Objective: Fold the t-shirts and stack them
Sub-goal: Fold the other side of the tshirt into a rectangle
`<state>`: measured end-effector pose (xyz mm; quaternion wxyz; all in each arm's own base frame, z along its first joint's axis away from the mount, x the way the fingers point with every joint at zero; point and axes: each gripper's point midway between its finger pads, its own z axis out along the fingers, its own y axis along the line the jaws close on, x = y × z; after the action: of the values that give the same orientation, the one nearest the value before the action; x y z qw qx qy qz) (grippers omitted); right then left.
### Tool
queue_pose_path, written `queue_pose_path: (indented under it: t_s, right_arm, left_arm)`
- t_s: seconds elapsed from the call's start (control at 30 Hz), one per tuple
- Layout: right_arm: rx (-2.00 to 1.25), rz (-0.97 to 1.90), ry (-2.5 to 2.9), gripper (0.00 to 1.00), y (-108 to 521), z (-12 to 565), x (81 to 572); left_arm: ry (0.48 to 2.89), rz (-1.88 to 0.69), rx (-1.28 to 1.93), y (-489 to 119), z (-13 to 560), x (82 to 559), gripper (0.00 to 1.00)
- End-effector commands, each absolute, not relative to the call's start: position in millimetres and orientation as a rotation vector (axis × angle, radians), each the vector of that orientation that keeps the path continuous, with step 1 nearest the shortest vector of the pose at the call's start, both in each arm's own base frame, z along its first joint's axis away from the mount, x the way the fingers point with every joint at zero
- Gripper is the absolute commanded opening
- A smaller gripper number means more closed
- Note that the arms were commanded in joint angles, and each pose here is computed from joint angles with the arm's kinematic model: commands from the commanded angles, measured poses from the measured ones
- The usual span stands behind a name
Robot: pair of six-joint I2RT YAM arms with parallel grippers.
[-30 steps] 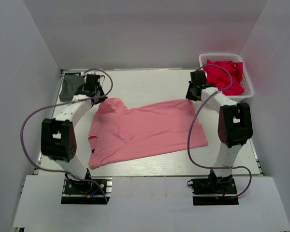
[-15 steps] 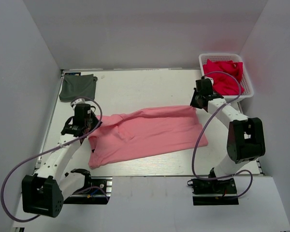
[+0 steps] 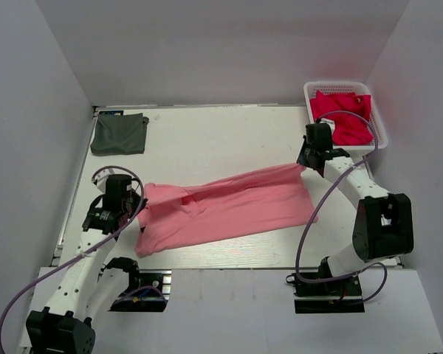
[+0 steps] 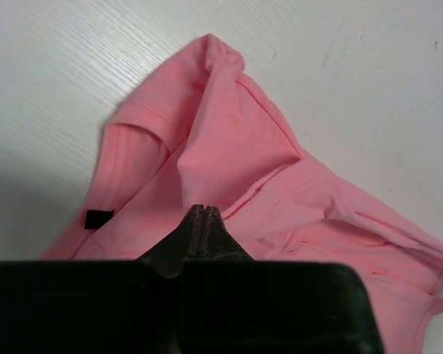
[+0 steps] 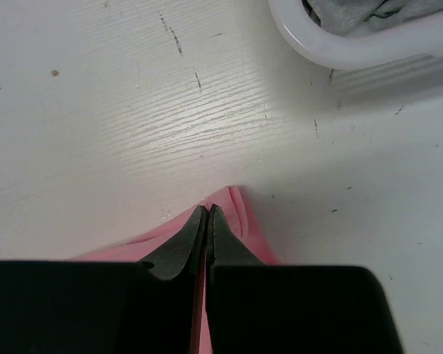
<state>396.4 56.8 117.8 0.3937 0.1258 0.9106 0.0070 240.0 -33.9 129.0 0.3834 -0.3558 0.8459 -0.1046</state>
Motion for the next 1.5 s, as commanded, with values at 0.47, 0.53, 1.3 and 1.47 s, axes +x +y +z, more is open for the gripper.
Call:
queue_pose_path:
  t_s: [0.47, 0.53, 1.3, 1.47]
  right_arm:
    - [0.579, -0.182, 2.411, 0.53, 8, 76, 311]
    - [0.588, -0.197, 2.361, 0.64, 3, 94, 308]
    - [0.070, 0.470, 2.513, 0.90, 142, 51, 317]
    - [0.080, 0.475, 2.566, 0.90, 141, 34, 307]
  left_arm:
    - [2.510, -0.318, -1.234, -61, 79, 141, 0.88]
    - [2.483, -0.298, -1.230, -56, 89, 143, 0.99]
    - [2.528, -0.496, -0.618, -142, 82, 319, 0.99]
    - [2.508, -0.354, -0.624, -135, 78, 332, 0.99]
